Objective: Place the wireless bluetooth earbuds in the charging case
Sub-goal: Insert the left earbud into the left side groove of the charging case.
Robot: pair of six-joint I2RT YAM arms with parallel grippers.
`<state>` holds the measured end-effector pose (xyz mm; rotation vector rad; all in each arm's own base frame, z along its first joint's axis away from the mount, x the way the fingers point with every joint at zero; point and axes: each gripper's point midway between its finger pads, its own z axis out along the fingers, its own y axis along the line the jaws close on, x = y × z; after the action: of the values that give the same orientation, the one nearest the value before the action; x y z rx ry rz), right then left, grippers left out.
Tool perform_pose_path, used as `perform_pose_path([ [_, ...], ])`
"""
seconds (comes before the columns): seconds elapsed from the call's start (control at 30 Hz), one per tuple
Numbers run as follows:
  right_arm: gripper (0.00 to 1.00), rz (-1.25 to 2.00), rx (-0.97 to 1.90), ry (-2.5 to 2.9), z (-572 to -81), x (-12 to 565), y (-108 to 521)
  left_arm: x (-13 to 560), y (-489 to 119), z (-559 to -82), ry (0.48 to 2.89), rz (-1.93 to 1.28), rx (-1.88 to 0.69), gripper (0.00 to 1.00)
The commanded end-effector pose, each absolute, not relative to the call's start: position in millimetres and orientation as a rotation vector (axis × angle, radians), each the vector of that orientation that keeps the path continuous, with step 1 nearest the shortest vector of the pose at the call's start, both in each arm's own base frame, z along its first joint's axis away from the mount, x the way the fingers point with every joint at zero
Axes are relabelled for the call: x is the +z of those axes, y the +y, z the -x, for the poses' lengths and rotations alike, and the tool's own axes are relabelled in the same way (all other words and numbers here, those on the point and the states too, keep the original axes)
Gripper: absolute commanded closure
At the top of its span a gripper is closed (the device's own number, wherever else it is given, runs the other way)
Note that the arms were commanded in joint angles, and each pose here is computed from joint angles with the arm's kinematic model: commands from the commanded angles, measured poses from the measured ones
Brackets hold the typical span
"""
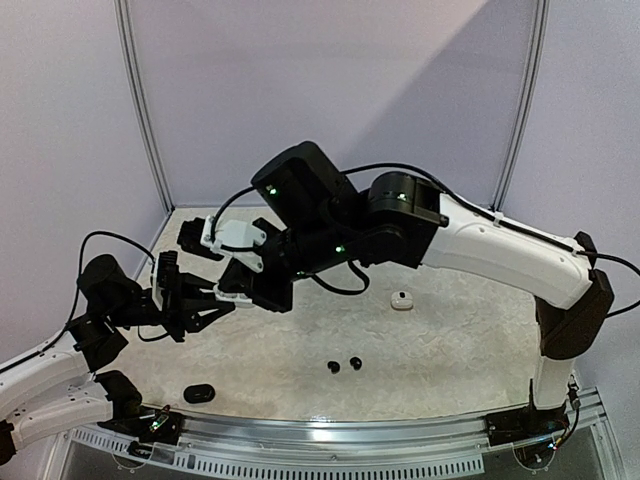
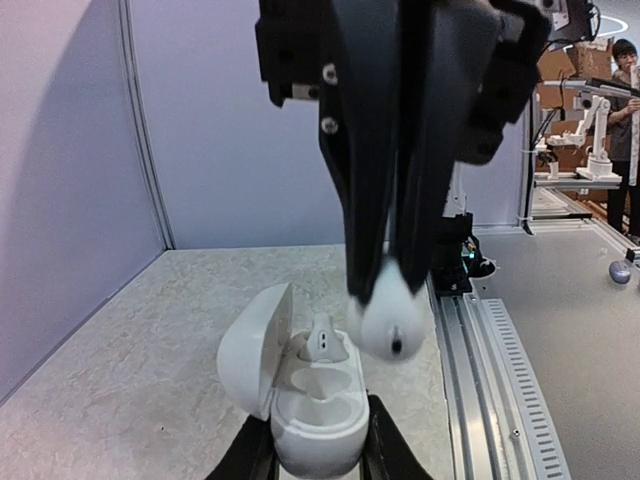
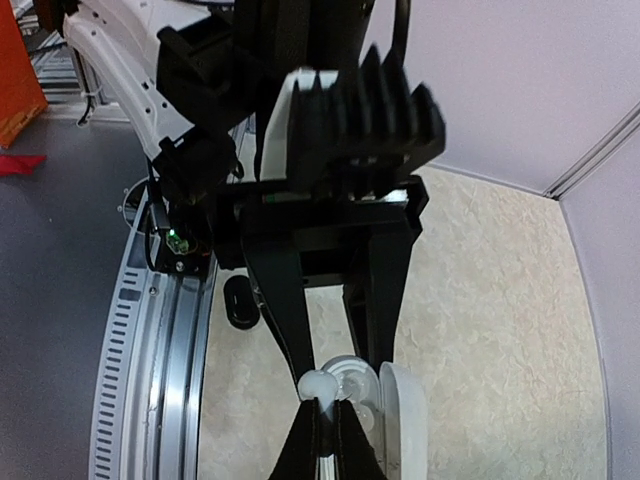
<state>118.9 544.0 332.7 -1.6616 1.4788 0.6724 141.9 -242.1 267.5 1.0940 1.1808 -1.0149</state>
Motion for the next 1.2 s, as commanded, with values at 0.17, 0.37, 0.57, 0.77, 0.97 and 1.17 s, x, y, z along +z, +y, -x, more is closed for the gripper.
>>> perform_pose_path([
  [0.17,1.00,1.735,0.560,1.469,-122.8,311.0,546.2,268.1,-242.9,-141.4,1.172,-1.111,-1.005,1.00],
  [0.37,1.00,1.750,0.513,1.452,-127.8,306.9,547.0,266.3,-243.3,-140.3,1.174,-1.120,-1.007,1.00],
  [0.57,1.00,1.799,0.474,1.452,-128.4,296.3,548.2,267.8,-243.4,-140.7,1.170,-1.118,-1.003,1.00],
  [0.77,1.00,1.843,0.389,1.458,-134.1,281.0,546.7,268.6,-243.5,-140.7,1.170,-1.116,-1.005,1.00],
  [0.97,1.00,1.863,0.328,1.460,-138.9,274.0,543.8,269.5,-243.5,-141.3,1.167,-1.113,-1.000,1.00],
  [1.17,0.89,1.871,0.324,1.451,-139.0,270.6,547.1,270.2,-243.3,-141.6,1.163,-1.112,-0.996,1.00],
])
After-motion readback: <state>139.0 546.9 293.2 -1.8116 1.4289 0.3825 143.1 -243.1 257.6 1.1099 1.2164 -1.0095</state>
